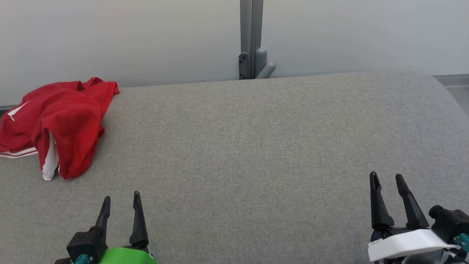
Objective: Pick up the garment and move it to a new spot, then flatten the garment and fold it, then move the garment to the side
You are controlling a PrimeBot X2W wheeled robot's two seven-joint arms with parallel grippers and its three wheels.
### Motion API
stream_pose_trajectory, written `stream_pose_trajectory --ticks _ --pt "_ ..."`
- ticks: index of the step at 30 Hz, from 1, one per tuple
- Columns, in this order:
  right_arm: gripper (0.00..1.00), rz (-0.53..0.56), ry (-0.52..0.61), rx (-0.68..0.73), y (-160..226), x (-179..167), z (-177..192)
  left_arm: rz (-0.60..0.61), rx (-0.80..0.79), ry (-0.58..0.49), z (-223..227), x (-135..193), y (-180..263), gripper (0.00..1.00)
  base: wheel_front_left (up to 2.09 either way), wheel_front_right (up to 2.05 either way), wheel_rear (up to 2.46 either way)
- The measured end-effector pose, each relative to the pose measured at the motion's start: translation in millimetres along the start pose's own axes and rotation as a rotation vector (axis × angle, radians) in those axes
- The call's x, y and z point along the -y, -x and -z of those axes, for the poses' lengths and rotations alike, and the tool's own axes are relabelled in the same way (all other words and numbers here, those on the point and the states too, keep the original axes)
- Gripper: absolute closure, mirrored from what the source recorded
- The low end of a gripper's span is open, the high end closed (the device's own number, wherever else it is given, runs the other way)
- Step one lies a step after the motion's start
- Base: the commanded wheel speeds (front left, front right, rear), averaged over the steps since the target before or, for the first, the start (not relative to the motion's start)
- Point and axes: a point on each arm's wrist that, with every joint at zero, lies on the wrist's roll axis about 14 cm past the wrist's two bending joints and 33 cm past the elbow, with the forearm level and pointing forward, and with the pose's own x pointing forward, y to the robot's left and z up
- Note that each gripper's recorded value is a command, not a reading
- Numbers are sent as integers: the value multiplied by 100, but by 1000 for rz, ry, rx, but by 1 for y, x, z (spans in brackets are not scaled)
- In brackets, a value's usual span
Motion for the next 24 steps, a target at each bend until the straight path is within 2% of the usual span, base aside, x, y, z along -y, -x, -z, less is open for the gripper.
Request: stream_pose_trajectory --ticks 24 --pt "0 -45 170 -7 7 -7 6 25 4 -134 6 -2 7 0 0 0 0"
